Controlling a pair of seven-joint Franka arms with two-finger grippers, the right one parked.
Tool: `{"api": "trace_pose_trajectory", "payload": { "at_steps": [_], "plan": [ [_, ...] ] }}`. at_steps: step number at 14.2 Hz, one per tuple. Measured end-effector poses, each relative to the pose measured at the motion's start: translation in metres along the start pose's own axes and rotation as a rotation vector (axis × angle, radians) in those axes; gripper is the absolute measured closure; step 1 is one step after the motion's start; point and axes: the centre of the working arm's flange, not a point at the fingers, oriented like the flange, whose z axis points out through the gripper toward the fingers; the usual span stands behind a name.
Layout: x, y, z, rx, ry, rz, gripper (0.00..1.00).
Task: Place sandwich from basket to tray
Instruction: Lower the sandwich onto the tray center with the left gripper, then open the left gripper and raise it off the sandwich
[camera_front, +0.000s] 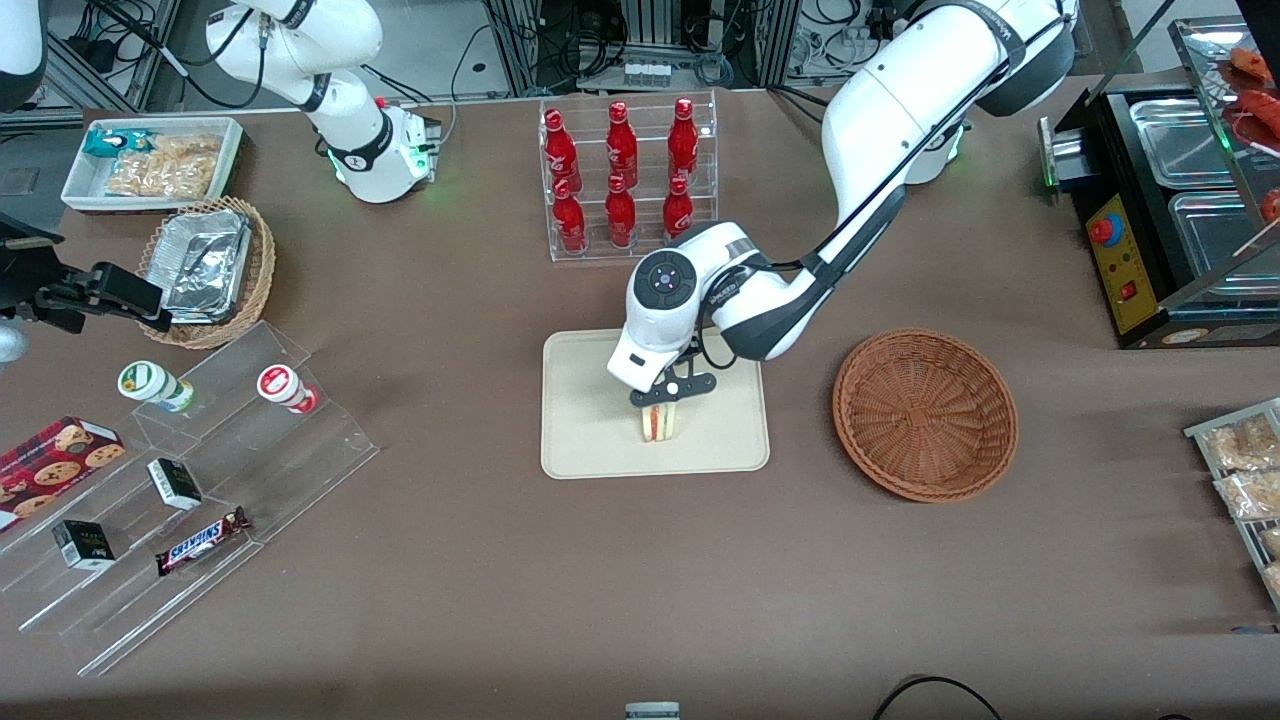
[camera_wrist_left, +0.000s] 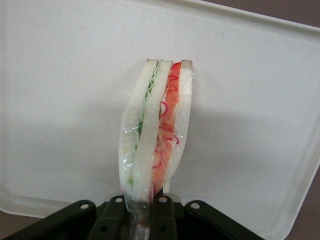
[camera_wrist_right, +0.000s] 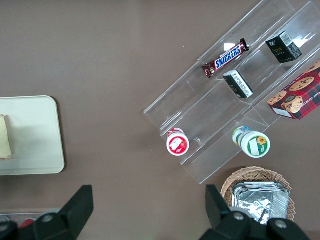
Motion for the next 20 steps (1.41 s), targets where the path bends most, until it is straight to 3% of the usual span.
{"api": "trace_pose_trajectory", "payload": {
  "at_steps": [5, 8, 9, 15, 17, 20],
  "plan": [
    [0.005, 0.002, -0.007, -0.013, 0.009, -0.006, 0.34],
    [0.013, 0.003, -0.030, -0.031, 0.034, -0.015, 0.05],
    [0.015, 0.001, -0.042, -0.027, 0.044, -0.020, 0.00],
    [0.042, -0.027, -0.131, -0.013, 0.127, -0.080, 0.00],
    [0.055, -0.051, -0.154, 0.032, 0.135, -0.122, 0.00],
    [0.080, -0.087, -0.169, 0.091, 0.119, -0.191, 0.00]
  ]
}}
